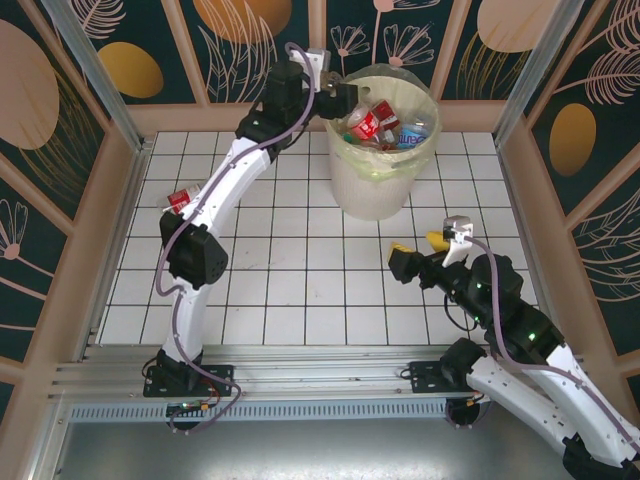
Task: Put the plastic bottles in the bin
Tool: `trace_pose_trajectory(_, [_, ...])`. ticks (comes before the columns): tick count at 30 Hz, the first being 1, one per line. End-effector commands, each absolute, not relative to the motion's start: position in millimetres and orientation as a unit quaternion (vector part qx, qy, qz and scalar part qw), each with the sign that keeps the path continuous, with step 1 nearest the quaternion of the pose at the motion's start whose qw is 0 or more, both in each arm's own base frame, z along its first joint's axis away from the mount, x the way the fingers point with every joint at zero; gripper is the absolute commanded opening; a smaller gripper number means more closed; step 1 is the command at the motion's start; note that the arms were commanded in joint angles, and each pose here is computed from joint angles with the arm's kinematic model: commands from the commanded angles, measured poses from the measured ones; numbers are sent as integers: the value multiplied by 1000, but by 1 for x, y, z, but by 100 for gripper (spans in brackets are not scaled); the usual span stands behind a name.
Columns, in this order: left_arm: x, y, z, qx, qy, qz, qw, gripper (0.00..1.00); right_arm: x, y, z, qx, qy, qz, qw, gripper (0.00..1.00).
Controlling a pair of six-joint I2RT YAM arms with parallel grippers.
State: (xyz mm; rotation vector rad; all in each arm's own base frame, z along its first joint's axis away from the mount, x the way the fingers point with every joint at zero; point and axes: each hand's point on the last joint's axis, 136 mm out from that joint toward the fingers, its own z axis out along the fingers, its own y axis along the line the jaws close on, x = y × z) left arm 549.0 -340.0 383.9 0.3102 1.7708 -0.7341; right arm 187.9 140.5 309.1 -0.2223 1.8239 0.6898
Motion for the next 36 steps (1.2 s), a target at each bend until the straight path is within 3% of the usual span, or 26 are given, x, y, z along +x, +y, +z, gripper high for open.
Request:
trace_pose_trajectory(1, [545, -316, 424, 101, 729, -309, 602, 87, 192, 140, 313, -86, 768, 291, 564, 98])
trace_pose_trajectory(5, [547, -317, 426, 98, 725, -325, 599, 74, 193, 143, 312, -88, 770, 291, 561, 98])
trace_pose_trajectory(13, [560, -326, 402, 94, 741, -341, 571, 69, 193, 142, 314, -89, 772, 289, 559, 98])
trace_pose_trajectory(22, [557, -347, 387, 113, 737, -395, 537, 48, 194, 143, 312, -87, 772, 290, 558, 98])
trace_pose_trajectory(36, [551, -361, 355, 132, 757, -414, 489, 49, 196, 146, 307, -86, 774, 291, 555, 98])
